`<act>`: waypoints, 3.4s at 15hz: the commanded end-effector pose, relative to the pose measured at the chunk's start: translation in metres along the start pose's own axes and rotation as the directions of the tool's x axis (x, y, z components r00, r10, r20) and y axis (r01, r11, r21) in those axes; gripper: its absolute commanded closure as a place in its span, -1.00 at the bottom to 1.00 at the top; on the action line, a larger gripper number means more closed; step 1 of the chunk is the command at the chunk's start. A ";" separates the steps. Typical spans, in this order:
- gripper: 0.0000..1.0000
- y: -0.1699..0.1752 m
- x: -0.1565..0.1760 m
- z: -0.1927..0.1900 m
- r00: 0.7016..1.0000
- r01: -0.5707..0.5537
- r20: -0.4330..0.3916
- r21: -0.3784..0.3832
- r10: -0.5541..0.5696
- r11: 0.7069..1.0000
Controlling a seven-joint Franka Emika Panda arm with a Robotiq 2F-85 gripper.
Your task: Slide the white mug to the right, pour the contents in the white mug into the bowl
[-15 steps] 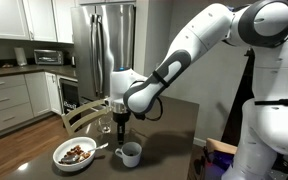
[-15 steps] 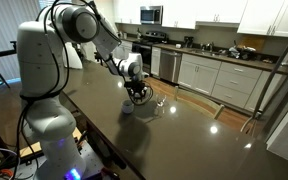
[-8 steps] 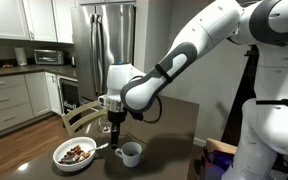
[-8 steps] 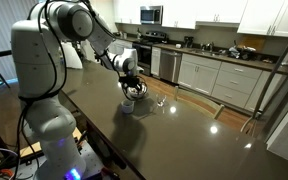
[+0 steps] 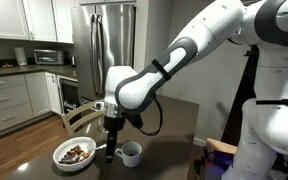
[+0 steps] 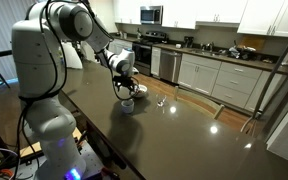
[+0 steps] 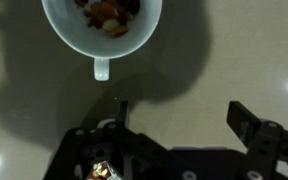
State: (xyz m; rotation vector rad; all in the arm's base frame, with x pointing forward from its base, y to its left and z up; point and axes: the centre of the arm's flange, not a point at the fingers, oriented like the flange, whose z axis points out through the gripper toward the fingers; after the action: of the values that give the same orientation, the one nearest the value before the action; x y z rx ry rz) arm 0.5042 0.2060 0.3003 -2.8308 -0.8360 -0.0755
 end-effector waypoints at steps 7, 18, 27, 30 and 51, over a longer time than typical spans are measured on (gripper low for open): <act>-1.00 0.006 -0.024 0.029 0.997 -0.063 0.057 0.106 0.058 0.992; -1.00 0.017 -0.038 0.048 0.995 -0.002 0.100 -0.007 0.002 1.000; -1.00 0.043 -0.041 0.042 0.993 0.036 0.118 -0.094 -0.025 0.995; -1.00 0.053 -0.044 0.040 0.992 0.024 0.123 -0.110 -0.011 0.994; -1.00 0.135 -0.078 0.032 0.866 -0.475 0.142 -0.071 0.480 0.877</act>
State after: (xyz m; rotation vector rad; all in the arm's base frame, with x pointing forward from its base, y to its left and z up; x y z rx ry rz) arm 0.5084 0.0632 0.2350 -3.0319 -0.2236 0.1796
